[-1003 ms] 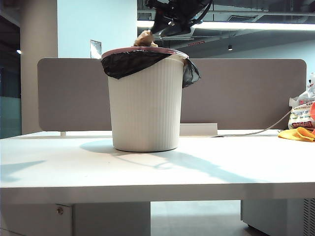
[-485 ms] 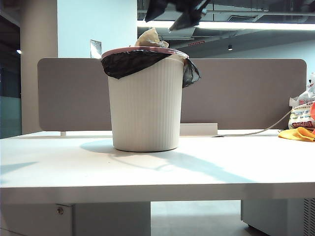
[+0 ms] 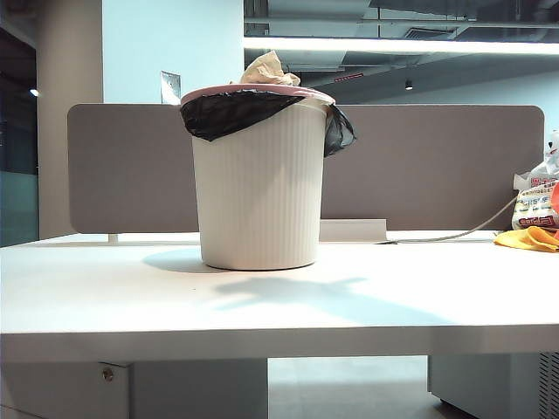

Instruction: Pick up all the trash on the table and put it in the trash can.

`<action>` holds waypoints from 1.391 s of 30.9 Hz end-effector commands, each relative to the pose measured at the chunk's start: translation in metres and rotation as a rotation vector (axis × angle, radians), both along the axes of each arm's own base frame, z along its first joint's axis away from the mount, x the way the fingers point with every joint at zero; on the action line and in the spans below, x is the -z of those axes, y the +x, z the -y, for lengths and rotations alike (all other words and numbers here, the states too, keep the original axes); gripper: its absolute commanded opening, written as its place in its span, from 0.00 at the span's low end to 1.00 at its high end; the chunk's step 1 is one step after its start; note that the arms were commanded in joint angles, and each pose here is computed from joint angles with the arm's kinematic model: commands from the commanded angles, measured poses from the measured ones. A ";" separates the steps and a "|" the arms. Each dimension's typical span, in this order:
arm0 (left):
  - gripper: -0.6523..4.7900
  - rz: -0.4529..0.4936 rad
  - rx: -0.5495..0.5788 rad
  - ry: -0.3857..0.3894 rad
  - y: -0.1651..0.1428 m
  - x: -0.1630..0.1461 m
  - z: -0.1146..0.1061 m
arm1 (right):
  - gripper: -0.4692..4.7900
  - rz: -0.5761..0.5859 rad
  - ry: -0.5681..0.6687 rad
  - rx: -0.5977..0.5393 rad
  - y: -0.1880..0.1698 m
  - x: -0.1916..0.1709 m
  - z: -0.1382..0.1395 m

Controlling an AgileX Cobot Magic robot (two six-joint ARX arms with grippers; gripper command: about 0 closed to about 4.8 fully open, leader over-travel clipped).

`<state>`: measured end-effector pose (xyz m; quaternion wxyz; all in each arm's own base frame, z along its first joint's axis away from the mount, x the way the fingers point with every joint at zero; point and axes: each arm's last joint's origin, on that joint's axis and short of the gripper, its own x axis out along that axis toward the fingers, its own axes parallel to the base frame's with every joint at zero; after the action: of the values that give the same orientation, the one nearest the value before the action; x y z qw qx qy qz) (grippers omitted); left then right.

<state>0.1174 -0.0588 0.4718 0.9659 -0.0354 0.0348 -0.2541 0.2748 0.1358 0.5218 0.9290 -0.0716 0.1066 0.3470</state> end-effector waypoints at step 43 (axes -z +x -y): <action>0.11 -0.068 0.014 -0.022 -0.021 0.198 -0.010 | 0.09 0.026 0.341 0.199 -0.195 0.285 0.095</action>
<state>0.0928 -0.0483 0.2783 0.9585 -0.0549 0.0818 -0.2675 0.0785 0.0410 0.2396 0.9541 0.0906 0.0449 0.2819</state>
